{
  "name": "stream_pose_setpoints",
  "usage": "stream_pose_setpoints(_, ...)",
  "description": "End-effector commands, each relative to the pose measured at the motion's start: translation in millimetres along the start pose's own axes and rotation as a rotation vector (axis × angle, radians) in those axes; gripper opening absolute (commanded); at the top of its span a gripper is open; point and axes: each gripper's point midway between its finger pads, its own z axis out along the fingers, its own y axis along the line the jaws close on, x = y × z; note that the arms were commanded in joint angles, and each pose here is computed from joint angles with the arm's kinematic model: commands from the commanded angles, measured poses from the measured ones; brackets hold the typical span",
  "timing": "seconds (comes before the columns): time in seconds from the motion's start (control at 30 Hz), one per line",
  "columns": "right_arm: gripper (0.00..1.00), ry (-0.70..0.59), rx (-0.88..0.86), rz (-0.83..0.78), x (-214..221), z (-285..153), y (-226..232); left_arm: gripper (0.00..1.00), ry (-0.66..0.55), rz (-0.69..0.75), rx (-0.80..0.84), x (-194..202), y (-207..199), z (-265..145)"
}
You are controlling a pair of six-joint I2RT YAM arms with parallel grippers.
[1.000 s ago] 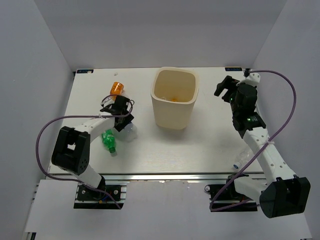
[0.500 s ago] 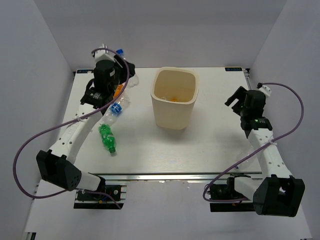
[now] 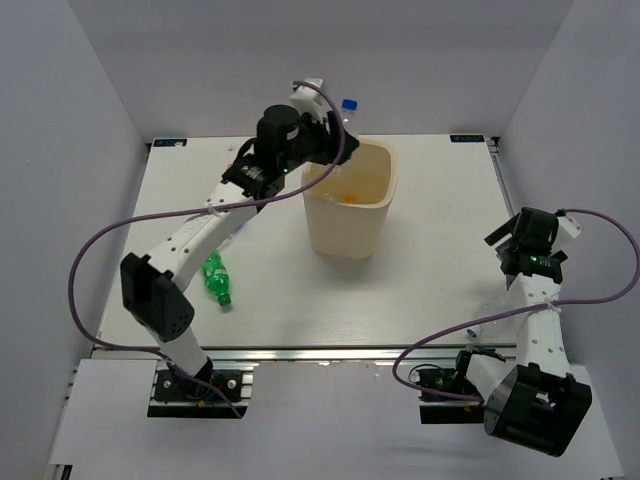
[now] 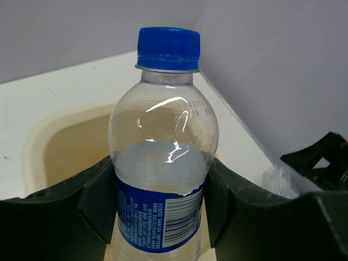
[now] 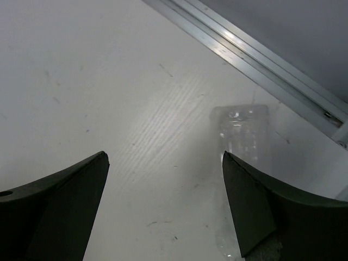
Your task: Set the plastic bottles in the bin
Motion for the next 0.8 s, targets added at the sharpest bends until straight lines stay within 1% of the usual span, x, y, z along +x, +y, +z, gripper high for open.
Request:
stream_pose_setpoints(0.0, 0.89, 0.009, 0.130, 0.040, 10, -2, -39, 0.53, 0.067, 0.083, 0.067, 10, -22, 1)
stream_pose_setpoints(0.1, 0.89, -0.004, 0.141, 0.054, 12, -4, -44, 0.73, 0.079, 0.098, 0.071, 17, -24, 6)
stream_pose_setpoints(0.17, 0.90, -0.022, 0.183, 0.060, 11, -5, -52, 0.87, 0.087, 0.105, 0.082, 18, -26, 8)
stream_pose_setpoints(0.2, 0.89, -0.023, 0.200, 0.064, 12, -5, -56, 0.97, 0.093, 0.109, 0.081, 19, -26, 9)
stream_pose_setpoints(0.23, 0.89, -0.032, 0.232, 0.066, 11, -5, -61, 0.98, 0.103, 0.110, 0.069, 22, -23, 11)
stream_pose_setpoints(0.3, 0.89, -0.036, 0.256, 0.079, 14, -2, -67, 0.98, 0.080, 0.120, 0.052, 14, -22, 13)
stream_pose_setpoints(0.37, 0.89, -0.026, 0.255, 0.086, 18, 2, -67, 0.98, 0.080, 0.126, -0.005, 11, -12, 18)
stream_pose_setpoints(0.4, 0.89, -0.016, 0.261, 0.088, 21, 3, -69, 0.98, 0.042, 0.140, -0.014, -10, -16, 18)
stream_pose_setpoints(0.43, 0.89, -0.006, 0.272, 0.088, 25, 6, -71, 0.98, 0.078, 0.144, -0.051, -2, -7, 23)
stream_pose_setpoints(0.47, 0.89, -0.004, 0.276, 0.089, 26, 8, -73, 0.98, 0.058, 0.153, -0.106, -11, 1, 24)
stream_pose_setpoints(0.5, 0.89, -0.001, 0.288, 0.095, 27, 10, -77, 0.98, 0.024, 0.164, -0.128, -26, 2, 22)
stream_pose_setpoints(0.57, 0.89, 0.042, 0.271, 0.095, 40, 17, -77, 0.98, -0.007, 0.170, -0.194, -36, 15, 21)
stream_pose_setpoints(0.6, 0.89, 0.041, 0.244, 0.087, 40, 22, -75, 0.98, -0.020, 0.164, -0.216, -41, 22, 20)
stream_pose_setpoints(0.63, 0.89, 0.091, 0.217, 0.088, 53, 27, -72, 0.98, -0.043, 0.147, -0.246, -53, 39, 16)
stream_pose_setpoints(0.7, 0.89, 0.111, 0.217, 0.099, 58, 34, -75, 0.98, -0.058, 0.073, -0.245, -65, 55, 10)
stream_pose_setpoints(0.73, 0.89, 0.137, 0.232, 0.095, 65, 40, -79, 0.98, -0.075, 0.036, -0.289, -77, 88, 1)
stream_pose_setpoints(0.77, 0.89, 0.156, 0.240, 0.092, 72, 43, -82, 0.98, -0.082, 0.002, -0.308, -81, 105, -5)
